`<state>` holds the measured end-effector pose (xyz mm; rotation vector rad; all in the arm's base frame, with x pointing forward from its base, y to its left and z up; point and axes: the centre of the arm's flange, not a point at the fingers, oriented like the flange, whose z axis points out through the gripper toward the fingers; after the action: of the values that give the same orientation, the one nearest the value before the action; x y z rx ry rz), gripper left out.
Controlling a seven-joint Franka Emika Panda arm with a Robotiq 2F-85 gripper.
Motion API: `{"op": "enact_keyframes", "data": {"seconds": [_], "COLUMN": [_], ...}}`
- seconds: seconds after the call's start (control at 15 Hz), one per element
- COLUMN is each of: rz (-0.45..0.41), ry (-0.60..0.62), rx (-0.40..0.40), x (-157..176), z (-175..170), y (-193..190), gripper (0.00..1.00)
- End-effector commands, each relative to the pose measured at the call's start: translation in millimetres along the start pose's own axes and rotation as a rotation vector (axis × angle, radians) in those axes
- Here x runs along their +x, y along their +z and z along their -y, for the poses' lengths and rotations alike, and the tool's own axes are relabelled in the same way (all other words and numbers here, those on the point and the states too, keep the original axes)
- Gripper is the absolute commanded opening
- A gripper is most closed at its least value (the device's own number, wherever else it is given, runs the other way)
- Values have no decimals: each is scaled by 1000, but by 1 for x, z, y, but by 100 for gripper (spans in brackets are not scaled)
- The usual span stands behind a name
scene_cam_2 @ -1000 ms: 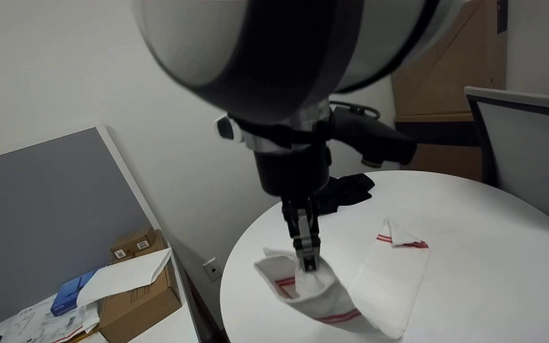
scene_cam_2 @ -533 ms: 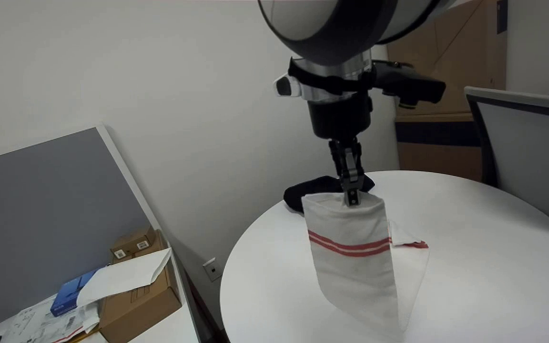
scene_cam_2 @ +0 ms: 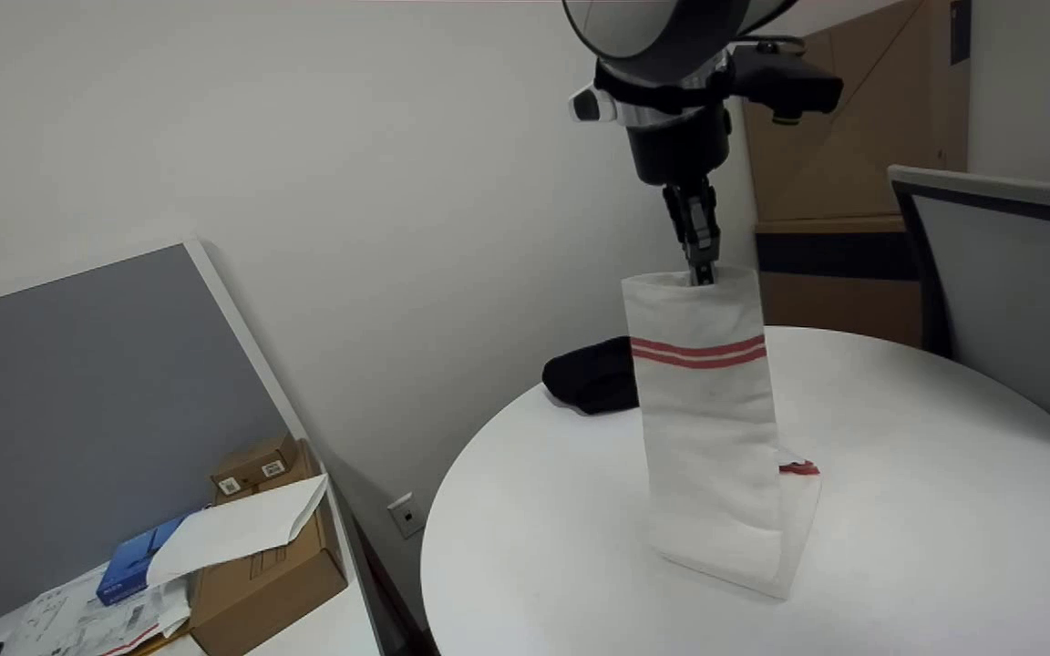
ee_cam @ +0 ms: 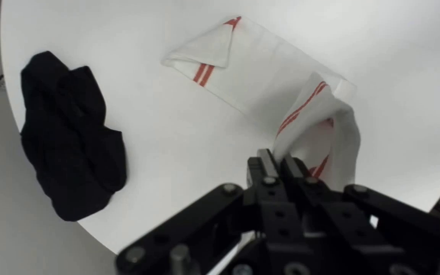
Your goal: Fold the white towel
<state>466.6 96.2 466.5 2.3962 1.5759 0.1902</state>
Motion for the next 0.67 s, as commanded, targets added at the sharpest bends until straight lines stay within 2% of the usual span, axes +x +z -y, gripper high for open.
{"op": "enact_keyframes", "data": {"seconds": [0.0, 0.2, 0.6], "rz": [59, 96, 154], "ry": [14, 19, 9], "rx": [-26, -12, 66], "x": [-4, -13, -22], "z": [-37, -46, -44], "y": [1, 23, 72], "gripper": [7, 7, 7]}}
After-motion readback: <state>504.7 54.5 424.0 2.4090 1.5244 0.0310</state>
